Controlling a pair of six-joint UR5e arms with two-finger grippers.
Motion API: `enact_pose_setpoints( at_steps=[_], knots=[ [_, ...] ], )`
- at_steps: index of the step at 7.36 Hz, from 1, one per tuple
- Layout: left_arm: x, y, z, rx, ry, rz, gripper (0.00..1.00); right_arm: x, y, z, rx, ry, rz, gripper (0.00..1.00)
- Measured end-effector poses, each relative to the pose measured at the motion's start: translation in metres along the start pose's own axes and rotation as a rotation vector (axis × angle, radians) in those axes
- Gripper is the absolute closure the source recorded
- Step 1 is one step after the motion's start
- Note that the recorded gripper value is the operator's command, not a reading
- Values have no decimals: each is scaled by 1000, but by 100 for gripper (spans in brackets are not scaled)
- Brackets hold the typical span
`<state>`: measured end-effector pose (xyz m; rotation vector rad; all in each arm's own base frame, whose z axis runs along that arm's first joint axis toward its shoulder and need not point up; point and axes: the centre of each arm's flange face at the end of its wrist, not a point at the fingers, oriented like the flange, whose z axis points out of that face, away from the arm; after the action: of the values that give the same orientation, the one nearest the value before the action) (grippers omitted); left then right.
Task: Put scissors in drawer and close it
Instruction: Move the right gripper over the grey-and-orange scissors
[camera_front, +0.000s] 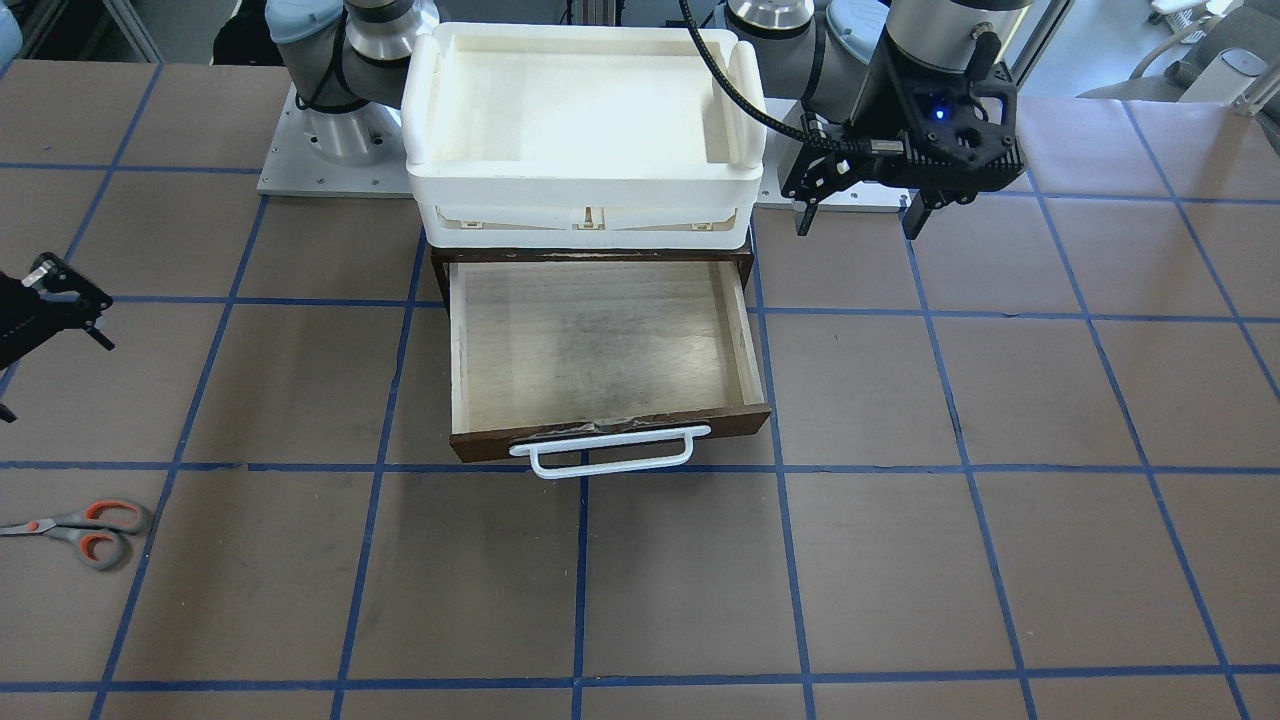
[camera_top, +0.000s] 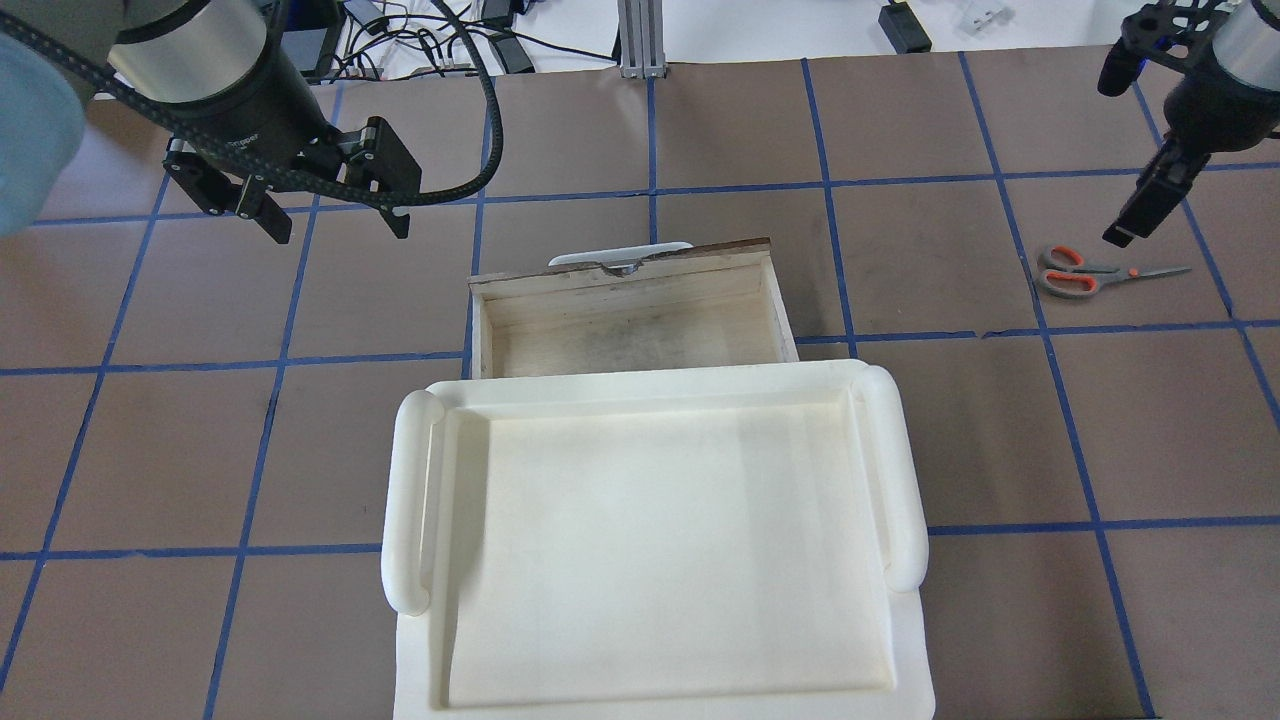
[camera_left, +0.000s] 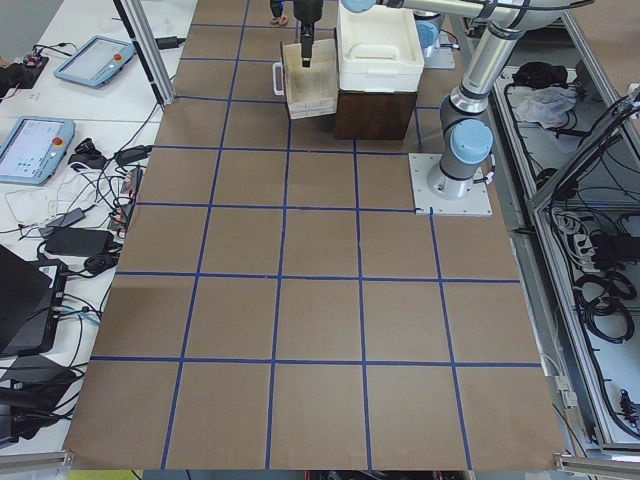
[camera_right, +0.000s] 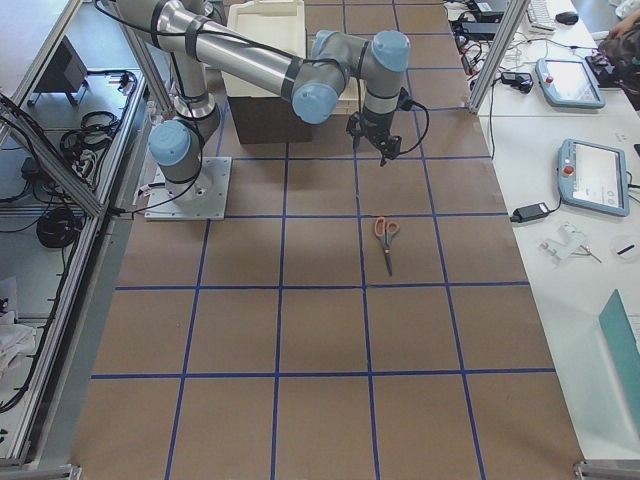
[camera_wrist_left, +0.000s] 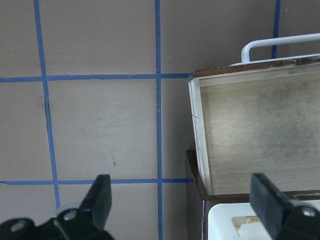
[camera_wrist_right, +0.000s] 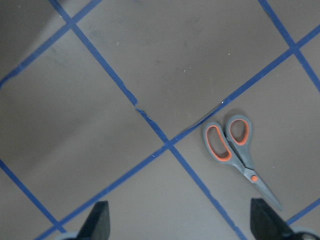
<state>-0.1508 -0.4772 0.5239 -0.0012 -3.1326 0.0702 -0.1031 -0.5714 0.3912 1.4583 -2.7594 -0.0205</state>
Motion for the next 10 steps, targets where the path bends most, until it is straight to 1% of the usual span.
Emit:
enact_pose_setpoints(
  at_steps=[1,2,3,4,5,7,9,10],
  knots=[
    [0,0,0,0,1,-1,0,23,14,18,2,22,-135,0],
    [0,0,0,1,1,-1,0,40,24,32,1,49,-222,0],
    [0,0,-1,1,1,-1,0,53,29,47,-2,57,-283,0],
    [-1,0,-1,1,1,-1,0,63,31,69,2,42,-359,0],
    [-1,0,-1,1,1,-1,0,73,31,92,19,35,-452,0],
    [0,1,-1,1,1,0,0,91,27,128,48,65,-628,0],
    [0,1,-1,1,0,0,0,101,26,146,47,93,-739,0],
    [0,1,-1,1,-1,0,0,105,26,154,41,102,-771,0]
  ],
)
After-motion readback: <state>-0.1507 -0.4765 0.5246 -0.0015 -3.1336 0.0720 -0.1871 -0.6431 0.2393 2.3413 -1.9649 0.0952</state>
